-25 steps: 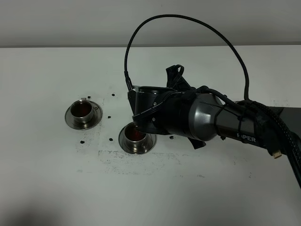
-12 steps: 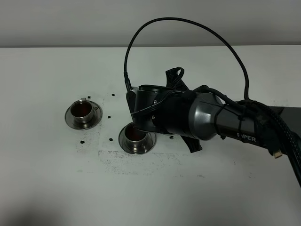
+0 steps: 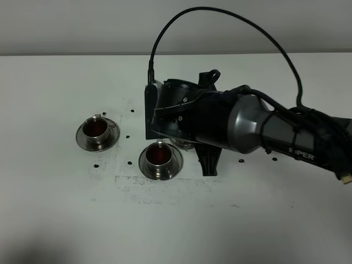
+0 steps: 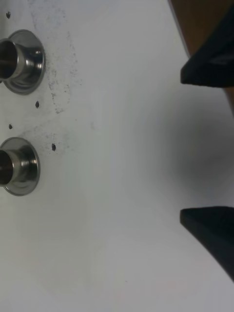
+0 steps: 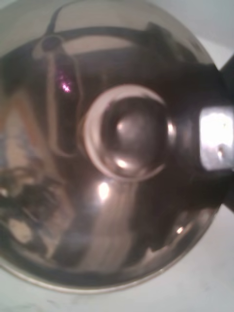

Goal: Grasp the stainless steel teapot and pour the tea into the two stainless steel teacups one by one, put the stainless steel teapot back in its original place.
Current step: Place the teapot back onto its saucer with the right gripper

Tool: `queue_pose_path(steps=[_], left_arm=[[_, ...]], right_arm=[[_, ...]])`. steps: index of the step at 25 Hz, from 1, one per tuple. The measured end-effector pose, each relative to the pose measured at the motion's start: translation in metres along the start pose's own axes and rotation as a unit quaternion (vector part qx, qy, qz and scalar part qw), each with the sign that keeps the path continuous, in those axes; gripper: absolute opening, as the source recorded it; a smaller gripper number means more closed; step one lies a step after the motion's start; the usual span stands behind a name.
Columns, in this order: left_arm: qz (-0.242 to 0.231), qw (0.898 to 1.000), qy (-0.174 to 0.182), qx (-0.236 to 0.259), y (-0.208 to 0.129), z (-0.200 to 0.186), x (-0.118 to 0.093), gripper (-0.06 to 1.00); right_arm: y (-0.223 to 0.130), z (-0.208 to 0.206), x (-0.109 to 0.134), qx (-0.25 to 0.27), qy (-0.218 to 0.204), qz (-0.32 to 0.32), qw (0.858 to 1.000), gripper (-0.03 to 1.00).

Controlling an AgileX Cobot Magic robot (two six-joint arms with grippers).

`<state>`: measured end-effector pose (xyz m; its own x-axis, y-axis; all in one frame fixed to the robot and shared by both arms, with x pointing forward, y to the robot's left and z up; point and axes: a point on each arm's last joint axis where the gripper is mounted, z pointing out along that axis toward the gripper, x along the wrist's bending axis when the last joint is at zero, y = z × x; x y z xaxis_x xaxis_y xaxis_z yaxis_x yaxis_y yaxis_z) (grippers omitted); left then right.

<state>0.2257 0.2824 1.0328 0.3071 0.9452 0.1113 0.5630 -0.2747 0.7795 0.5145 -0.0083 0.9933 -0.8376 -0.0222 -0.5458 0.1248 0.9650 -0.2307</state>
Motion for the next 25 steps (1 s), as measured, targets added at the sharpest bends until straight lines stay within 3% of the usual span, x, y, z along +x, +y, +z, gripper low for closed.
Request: queue_pose_path(steps=[4,9,16,25], left_arm=[[0.000,1.000,0.000,0.000,0.000,0.000,0.000,0.52],[0.000,1.000,0.000,0.000,0.000,0.000,0.000,0.52],[0.000,1.000,0.000,0.000,0.000,0.000,0.000,0.52],[0.000,1.000,0.000,0.000,0.000,0.000,0.000,0.52]], right_arm=[[-0.015,-0.022,-0.015,-0.051,0.009,0.156,0.986,0.17],[-0.036,-0.016,-0.024,-0.067,0.102,0.323,0.938,0.17],[-0.051,0.022,0.002,-0.087,0.195,0.397,0.893,0.17],[-0.047,0.041,0.029,-0.121,0.236,0.426,0.865,0.17]])
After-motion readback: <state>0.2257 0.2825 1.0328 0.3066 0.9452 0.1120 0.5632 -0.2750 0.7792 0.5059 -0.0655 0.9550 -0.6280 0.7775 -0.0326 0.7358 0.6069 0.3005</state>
